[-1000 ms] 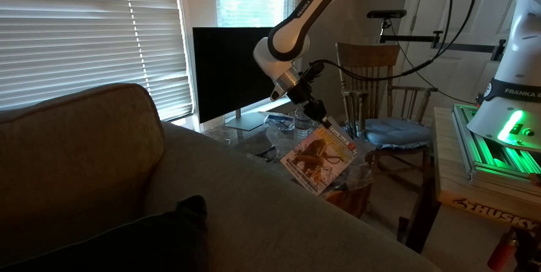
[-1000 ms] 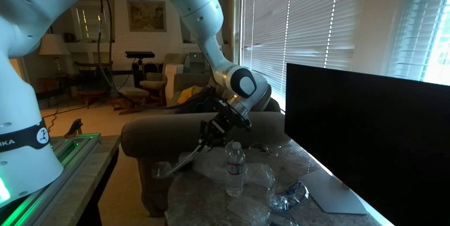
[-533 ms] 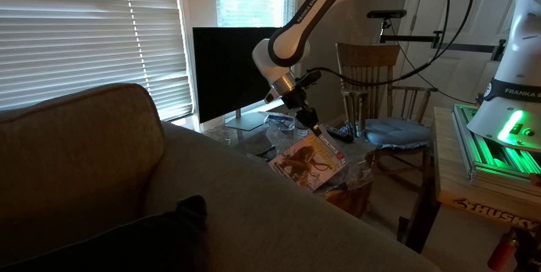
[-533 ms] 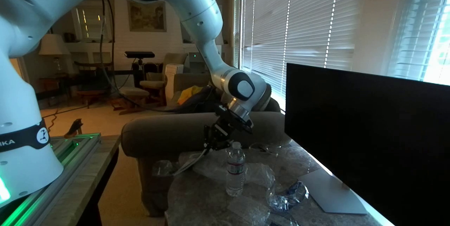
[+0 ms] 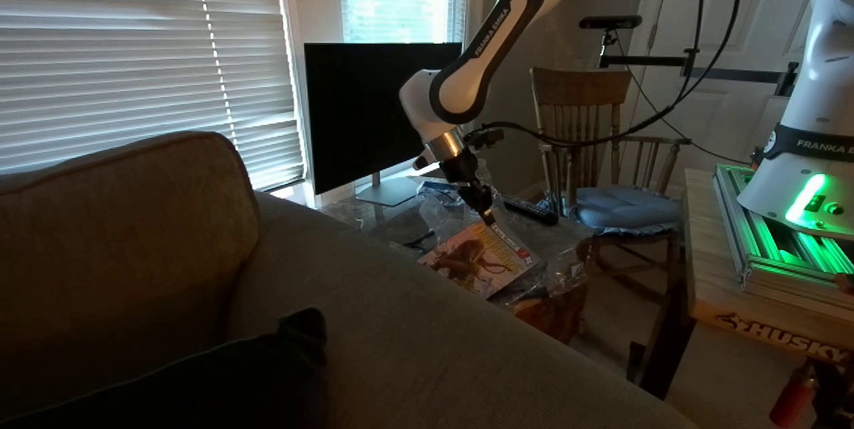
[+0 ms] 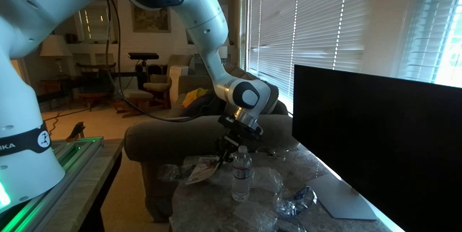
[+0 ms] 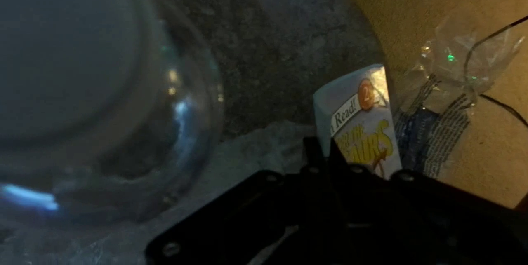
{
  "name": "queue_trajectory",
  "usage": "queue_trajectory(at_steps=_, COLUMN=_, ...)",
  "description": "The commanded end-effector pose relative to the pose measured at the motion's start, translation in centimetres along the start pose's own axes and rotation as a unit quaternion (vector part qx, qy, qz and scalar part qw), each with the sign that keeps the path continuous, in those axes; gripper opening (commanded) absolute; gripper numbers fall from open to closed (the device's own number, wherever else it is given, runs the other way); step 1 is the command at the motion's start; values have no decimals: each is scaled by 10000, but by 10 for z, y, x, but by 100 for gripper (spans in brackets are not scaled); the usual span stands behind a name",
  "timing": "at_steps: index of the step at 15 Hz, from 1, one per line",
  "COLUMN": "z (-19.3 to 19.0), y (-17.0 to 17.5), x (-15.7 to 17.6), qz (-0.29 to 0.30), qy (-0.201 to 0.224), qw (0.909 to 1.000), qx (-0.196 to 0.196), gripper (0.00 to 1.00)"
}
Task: Move the magazine to the table
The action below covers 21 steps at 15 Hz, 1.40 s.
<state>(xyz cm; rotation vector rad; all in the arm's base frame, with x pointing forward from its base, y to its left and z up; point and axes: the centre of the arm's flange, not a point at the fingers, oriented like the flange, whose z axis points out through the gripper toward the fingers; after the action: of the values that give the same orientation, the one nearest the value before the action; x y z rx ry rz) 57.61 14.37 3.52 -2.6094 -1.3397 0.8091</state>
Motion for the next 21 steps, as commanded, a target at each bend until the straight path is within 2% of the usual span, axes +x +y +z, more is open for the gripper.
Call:
queue_trajectory(at_steps=1, z=10, y=-1, x=5, qz=-9, qy=-71, qw=9992, qx=-404, gripper=1)
queue_trajectory(at_steps=2, z=11, y=0, x=6, qz=-20, qy=-72, qw=9990, qx=-452, gripper=1)
queue_trajectory(at_steps=3, z=12, y=0, x=6, qz=-28, qy=-36, qw=9987, qx=-516, gripper=29)
queue_trajectory(at_steps=4, z=12, y=0, x=7, qz=-29, qy=11, qw=9983, qx=-577, gripper=30)
queue_trajectory(at_steps=14, z=-9, y=-14, x=1, qz=-208, qy=571, qw=9938, qx=-933, gripper=100)
queue_trajectory(at_steps=21, z=-52, y=-52, x=-35, qz=-115, qy=679, qw=9944, qx=-803, gripper=100)
